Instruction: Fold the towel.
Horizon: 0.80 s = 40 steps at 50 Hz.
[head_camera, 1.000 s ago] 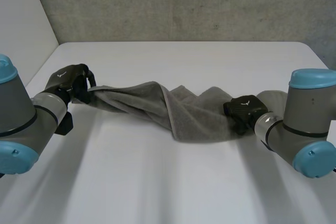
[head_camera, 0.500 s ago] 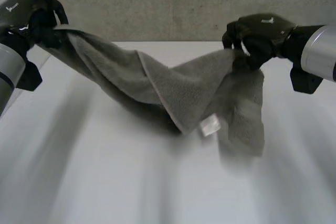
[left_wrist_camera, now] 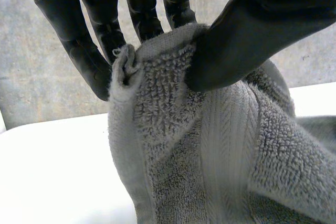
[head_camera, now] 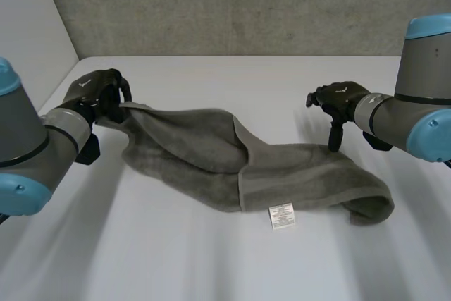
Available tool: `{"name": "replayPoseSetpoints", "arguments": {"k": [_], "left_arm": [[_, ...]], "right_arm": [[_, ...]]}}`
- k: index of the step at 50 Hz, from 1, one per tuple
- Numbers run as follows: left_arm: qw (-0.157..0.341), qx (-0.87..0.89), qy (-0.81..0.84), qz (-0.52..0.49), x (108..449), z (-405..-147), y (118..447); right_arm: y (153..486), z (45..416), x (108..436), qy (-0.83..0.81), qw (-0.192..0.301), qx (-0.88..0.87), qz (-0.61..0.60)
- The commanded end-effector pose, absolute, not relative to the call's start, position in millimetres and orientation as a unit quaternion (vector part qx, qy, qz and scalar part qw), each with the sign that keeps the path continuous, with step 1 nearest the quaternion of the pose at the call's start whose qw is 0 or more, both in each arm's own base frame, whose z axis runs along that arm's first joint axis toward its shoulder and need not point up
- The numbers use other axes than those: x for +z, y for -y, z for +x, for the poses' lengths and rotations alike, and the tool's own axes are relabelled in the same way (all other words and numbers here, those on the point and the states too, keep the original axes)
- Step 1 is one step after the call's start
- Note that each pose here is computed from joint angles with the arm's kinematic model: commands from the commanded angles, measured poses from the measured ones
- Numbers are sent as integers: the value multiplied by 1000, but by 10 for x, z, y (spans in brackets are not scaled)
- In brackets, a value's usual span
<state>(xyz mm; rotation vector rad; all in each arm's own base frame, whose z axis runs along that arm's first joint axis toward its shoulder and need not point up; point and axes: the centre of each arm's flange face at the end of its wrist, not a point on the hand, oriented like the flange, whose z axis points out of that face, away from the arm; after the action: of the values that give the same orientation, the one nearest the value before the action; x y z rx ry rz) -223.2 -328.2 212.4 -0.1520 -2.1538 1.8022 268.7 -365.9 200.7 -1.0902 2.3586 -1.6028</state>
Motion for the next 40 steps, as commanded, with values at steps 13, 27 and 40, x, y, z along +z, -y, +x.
{"name": "replayPoseSetpoints", "arguments": {"k": [13,27,40], "left_arm": [[160,639,751,-47,2142,-2219,3379],[160,637,753,-47,2124,-2217,3370],[161,637,753,-48,2120,-2224,3368]], "right_arm": [[2312,3157,2127,-722,178,-566,-357],[2014,3493,1328,-720,141,-520,-438],[2126,3474,1253,-693,76,-558,-450]]}}
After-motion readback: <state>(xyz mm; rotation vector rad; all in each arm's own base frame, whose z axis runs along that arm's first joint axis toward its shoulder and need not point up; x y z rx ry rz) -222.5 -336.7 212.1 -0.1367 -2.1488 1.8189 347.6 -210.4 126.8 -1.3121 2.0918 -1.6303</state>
